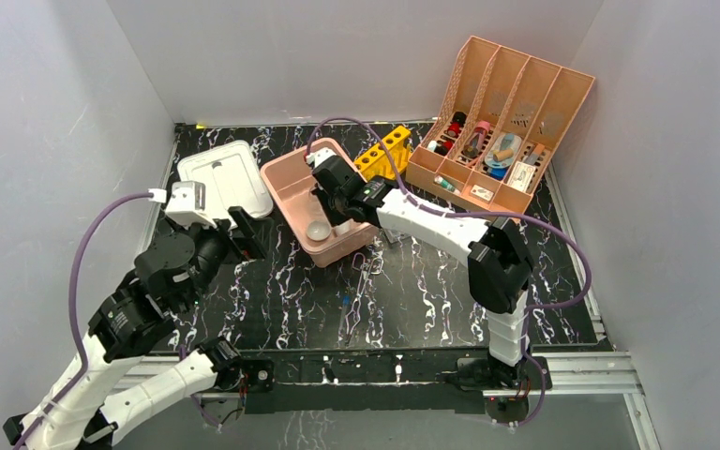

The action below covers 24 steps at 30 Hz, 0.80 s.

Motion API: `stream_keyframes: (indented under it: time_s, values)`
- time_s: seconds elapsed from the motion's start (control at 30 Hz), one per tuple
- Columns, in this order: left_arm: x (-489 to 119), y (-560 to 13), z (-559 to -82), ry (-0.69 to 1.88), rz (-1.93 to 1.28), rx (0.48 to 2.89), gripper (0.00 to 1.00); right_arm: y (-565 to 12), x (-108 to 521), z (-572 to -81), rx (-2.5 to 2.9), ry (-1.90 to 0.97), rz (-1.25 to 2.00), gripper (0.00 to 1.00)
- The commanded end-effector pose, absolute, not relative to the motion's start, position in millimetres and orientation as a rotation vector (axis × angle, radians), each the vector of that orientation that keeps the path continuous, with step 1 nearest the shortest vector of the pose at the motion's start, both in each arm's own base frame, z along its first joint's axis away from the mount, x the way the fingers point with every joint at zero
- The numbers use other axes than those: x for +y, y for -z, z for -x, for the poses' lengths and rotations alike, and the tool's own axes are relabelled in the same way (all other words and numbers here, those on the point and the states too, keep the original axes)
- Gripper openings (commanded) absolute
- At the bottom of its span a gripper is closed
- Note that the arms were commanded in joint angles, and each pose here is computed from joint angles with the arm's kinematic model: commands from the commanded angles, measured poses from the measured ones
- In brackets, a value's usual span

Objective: Organize the chemistry lab equipment

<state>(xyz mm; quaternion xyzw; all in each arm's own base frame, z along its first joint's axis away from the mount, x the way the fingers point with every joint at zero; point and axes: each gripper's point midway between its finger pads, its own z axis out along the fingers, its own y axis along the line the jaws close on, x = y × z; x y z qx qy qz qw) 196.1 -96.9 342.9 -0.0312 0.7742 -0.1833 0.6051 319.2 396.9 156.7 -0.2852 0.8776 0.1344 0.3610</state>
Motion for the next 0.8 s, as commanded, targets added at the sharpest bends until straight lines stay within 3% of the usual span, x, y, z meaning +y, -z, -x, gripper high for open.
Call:
stream_keyframes:
  time_s: [0.0,0.03,0.07,0.23,0.43,0.77]
  values:
    - [-99.1,-335.0,-202.9,0.380,0.060,1.806,0.98,-186.4,407.1,-325.9,2.094,-0.371,0.801,0.00]
    - [-99.9,-333.9,-203.4,0.380,0.058,1.808,0.98,-186.3,407.4,-328.2,2.046,-0.339,0.845,0.10]
    - [-100.2,-333.4,-203.6,0.379,0.057,1.809,0.98,-191.5,411.9,-331.2,1.971,-0.314,0.888,0.00]
    - [-95.7,-327.2,-201.7,0.362,0.067,1.824,0.98,-212.0,408.0,-348.3,1.822,-0.179,0.943,0.00]
    - [-97.2,-321.7,-203.6,0.354,0.070,1.835,0.98,-221.8,440.1,-356.5,1.772,-0.247,1.005,0.00]
    - [-86.5,-322.1,-200.6,0.305,0.072,1.842,0.98,-142.6,470.7,-358.9,1.848,-0.307,1.188,0.01]
